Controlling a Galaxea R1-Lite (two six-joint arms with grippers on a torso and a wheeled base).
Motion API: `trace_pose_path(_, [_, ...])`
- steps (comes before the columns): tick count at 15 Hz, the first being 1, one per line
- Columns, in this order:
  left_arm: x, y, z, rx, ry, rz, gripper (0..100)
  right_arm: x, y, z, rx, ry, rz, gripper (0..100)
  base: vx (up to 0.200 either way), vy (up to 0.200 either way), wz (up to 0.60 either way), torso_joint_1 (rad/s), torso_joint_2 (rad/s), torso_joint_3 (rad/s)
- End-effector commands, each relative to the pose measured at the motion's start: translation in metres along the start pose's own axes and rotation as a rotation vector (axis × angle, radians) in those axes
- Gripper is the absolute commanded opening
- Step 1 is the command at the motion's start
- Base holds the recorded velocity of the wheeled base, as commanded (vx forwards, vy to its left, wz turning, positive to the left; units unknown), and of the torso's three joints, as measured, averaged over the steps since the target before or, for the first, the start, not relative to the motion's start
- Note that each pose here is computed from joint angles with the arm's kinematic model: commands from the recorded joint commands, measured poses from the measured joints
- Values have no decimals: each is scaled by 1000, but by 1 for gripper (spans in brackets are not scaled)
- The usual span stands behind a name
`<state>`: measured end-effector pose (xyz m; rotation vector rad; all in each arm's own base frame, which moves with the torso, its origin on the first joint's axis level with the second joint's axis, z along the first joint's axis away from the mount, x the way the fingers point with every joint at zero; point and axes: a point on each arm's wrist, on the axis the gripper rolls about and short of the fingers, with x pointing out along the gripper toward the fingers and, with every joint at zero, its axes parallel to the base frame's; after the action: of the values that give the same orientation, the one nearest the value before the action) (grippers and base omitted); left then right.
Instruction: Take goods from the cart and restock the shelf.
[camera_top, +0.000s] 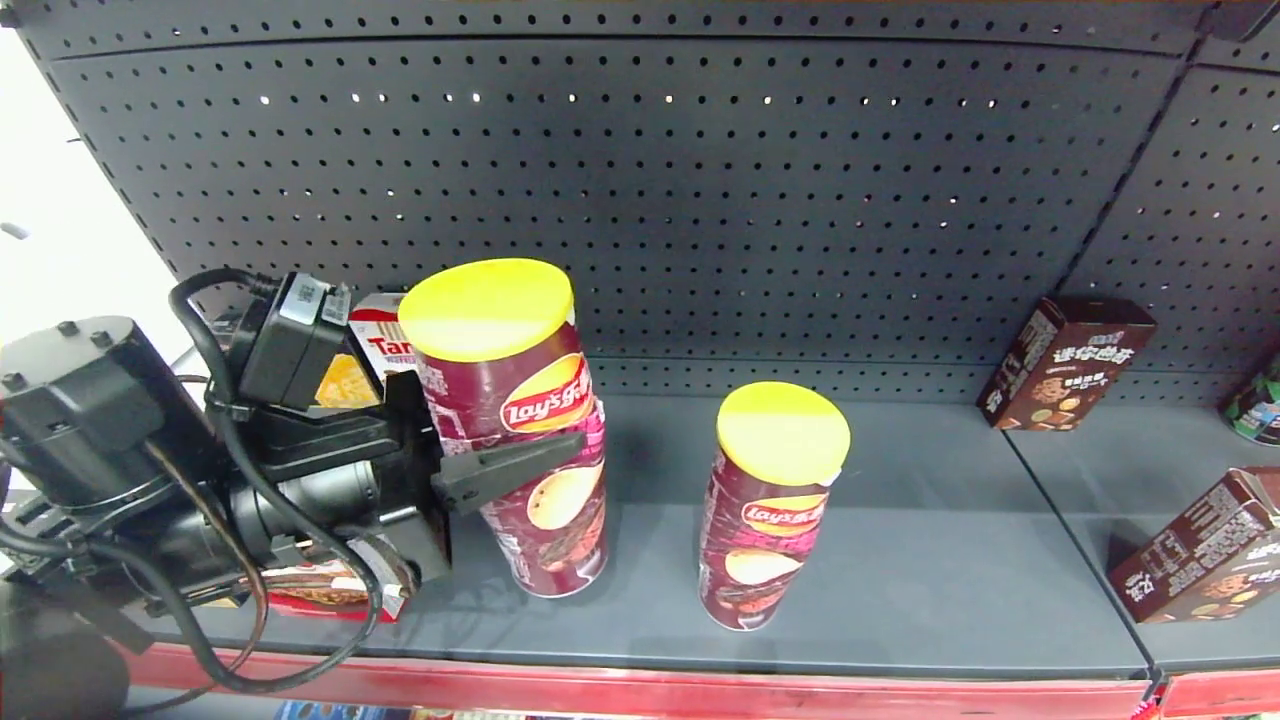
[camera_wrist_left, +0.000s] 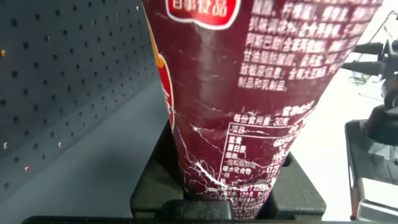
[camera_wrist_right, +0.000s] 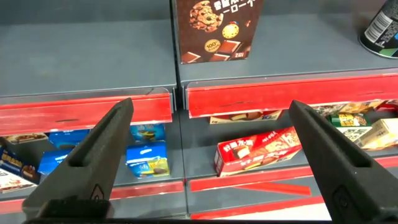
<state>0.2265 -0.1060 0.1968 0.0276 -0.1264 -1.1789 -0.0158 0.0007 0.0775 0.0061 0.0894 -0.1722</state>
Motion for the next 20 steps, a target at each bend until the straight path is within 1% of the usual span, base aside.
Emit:
trace_pose_path(1, [13, 7, -3, -4, 1, -14, 0, 0, 0, 0, 0, 6, 0, 100, 0, 0, 0, 0, 0, 0])
trace_pose_path(2, [18, 9, 1, 0, -10, -21, 0, 0, 0, 0, 0, 6, 0, 100, 0, 0, 0, 0, 0, 0])
trace_pose_path(3, [23, 15, -1, -12, -5, -21, 0, 0, 0, 0, 0, 6, 0, 100, 0, 0, 0, 0, 0, 0])
trace_pose_path(4, [27, 19, 1, -5, -13, -19, 0, 0, 0, 0, 0, 6, 0, 100, 0, 0, 0, 0, 0, 0])
trace_pose_path(5, [35, 26, 7, 10, -28, -22, 0, 0, 0, 0, 0, 6, 0, 100, 0, 0, 0, 0, 0, 0])
trace_pose_path(6, [42, 31, 13, 3, -18, -27, 0, 0, 0, 0, 0, 6, 0, 100, 0, 0, 0, 0, 0, 0])
trace_pose_path(7, [46, 34, 17, 8, -13, -27, 0, 0, 0, 0, 0, 6, 0, 100, 0, 0, 0, 0, 0, 0])
trace_pose_path(8, [46, 34, 17, 8, -13, -27, 0, 0, 0, 0, 0, 6, 0, 100, 0, 0, 0, 0, 0, 0])
trace_pose_path(9, [51, 45, 22, -9, 27, -10, 0, 0, 0, 0, 0, 6, 0, 100, 0, 0, 0, 0, 0, 0])
trace_pose_path(10, [59, 47, 24, -19, 36, -3, 0, 0, 0, 0, 0, 6, 0, 100, 0, 0, 0, 0, 0, 0])
trace_pose_path(11, [65, 46, 24, -21, 36, -12, 0, 0, 0, 0, 0, 6, 0, 100, 0, 0, 0, 0, 0, 0])
trace_pose_path(12, [69, 46, 24, -30, 38, -22, 0, 0, 0, 0, 0, 6, 0, 100, 0, 0, 0, 0, 0, 0])
trace_pose_path(14, [77, 48, 26, -52, 58, -32, 0, 0, 0, 0, 0, 6, 0, 100, 0, 0, 0, 0, 0, 0])
trace_pose_path(15, [80, 51, 26, -56, 63, -27, 0, 0, 0, 0, 0, 6, 0, 100, 0, 0, 0, 0, 0, 0])
trace_pose_path(16, [92, 59, 18, -50, 69, -9, 0, 0, 0, 0, 0, 6, 0, 100, 0, 0, 0, 0, 0, 0])
trace_pose_path(17, [98, 65, 14, -37, 63, -8, 0, 0, 0, 0, 0, 6, 0, 100, 0, 0, 0, 0, 0, 0])
trace_pose_path(20, [119, 83, 1, -20, 45, -7, 0, 0, 0, 0, 0, 6, 0, 100, 0, 0, 0, 0, 0, 0])
